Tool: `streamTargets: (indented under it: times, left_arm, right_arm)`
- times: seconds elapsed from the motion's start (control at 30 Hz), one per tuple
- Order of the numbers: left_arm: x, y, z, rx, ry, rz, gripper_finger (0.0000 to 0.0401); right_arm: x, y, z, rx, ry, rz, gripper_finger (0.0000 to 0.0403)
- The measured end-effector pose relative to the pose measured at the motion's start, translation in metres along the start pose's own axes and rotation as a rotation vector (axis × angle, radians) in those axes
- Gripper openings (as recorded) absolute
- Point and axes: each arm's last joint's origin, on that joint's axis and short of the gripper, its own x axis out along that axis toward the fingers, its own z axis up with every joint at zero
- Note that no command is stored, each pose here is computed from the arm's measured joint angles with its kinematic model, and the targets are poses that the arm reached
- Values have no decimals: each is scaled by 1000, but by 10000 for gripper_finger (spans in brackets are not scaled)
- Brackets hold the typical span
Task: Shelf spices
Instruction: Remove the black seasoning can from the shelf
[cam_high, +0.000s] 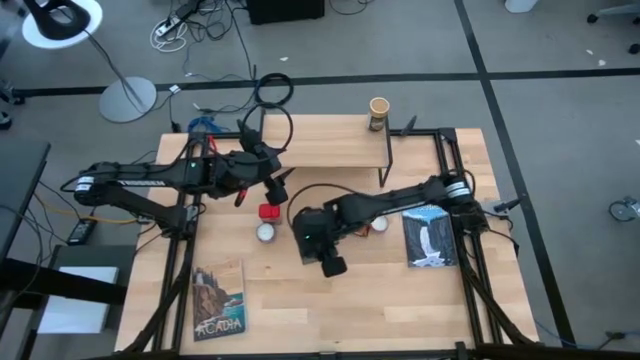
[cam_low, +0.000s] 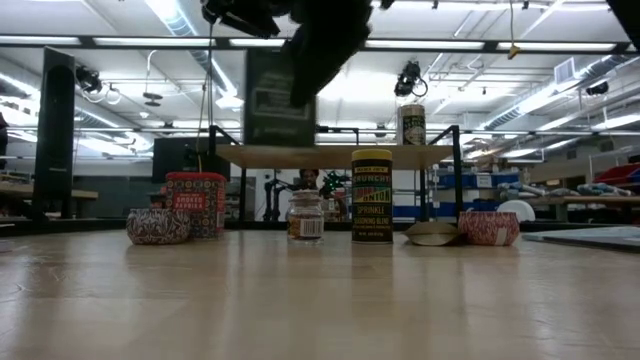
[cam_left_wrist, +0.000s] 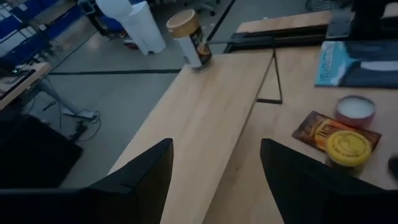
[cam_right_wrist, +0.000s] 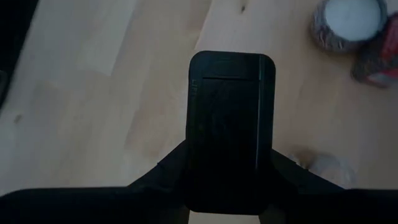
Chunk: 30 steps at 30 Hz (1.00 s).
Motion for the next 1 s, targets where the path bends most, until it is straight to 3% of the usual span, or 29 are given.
streamTargets:
  times: [0.27,0.5,1.0]
  left_arm:
    - [-19,12,4,-41,-59,-11,236]
    - [-36,22,7,-78,-114,-8,228]
    - [-39,24,6,-94,-113,-10,227]
  right_arm:
    - [28,-6,5,-19,-33,-15,125]
    - [40,-19,9,63,-82,-53,125]
    - [57,-36,0,129,-57,-62,130]
